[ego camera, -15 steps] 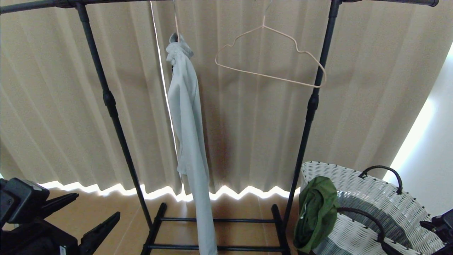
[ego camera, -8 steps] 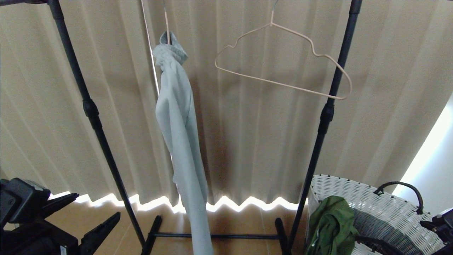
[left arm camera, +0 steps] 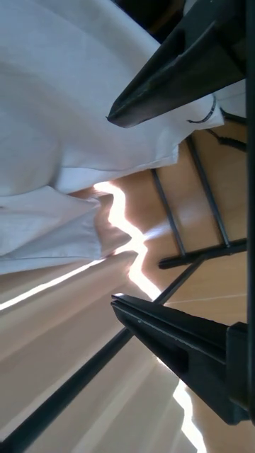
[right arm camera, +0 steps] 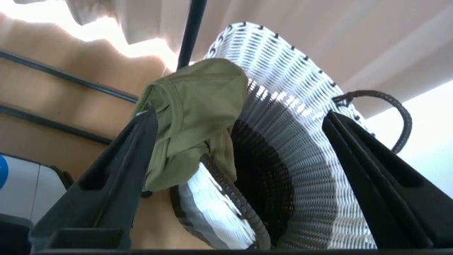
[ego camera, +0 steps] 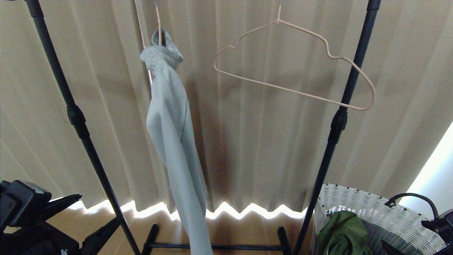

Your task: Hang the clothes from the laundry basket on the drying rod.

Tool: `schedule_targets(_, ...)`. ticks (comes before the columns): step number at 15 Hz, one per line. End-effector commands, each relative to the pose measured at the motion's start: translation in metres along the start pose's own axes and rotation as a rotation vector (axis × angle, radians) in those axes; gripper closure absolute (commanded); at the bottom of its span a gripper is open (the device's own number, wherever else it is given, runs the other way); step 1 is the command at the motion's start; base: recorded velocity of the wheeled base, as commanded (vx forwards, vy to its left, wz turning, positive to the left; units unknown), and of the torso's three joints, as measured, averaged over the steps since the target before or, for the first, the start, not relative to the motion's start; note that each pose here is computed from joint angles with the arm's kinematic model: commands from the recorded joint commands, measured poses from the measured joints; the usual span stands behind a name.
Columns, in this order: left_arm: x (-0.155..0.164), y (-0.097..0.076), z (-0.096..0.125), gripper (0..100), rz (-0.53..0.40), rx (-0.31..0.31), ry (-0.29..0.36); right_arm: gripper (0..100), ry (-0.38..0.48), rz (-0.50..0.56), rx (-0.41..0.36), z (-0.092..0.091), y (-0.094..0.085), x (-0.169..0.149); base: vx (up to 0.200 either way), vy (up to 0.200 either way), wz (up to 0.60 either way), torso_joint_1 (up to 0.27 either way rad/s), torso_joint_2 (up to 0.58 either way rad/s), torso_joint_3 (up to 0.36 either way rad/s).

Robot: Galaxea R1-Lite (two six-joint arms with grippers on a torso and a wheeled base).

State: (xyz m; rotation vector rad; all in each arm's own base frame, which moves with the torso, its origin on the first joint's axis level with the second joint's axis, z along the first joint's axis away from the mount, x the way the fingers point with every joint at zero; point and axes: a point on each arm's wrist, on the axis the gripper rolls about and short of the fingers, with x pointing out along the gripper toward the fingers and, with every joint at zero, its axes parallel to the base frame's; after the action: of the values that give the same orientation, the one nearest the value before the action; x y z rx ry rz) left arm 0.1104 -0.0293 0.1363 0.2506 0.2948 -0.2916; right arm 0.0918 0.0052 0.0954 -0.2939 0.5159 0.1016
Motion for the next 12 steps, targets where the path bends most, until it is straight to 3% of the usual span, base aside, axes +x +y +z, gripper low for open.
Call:
schedule_targets(1,0.0,0.0,0.0,0,0.0,0.0,-0.001,0,-0.001,0.0,0.0,0.0,0.0,0.0,0.0,0.0,0.0,0.0,0.0,0.0)
schedule_targets(6,-0.002,0.0,0.003,0,-0.002,0.003,-0.019,0,0.006,-0.016,-0.005,0.0,-0.001,0.0,0.0,0.0,0.0,0.0,0.0,0.0)
schedule_targets(12,-0.001,-0.001,0.002,0,-0.011,0.004,-0.018,0,0.095,0.007,-0.105,0.001,-0.002,0.011,0.0,0.0,0.0,0.0,0.0,0.0)
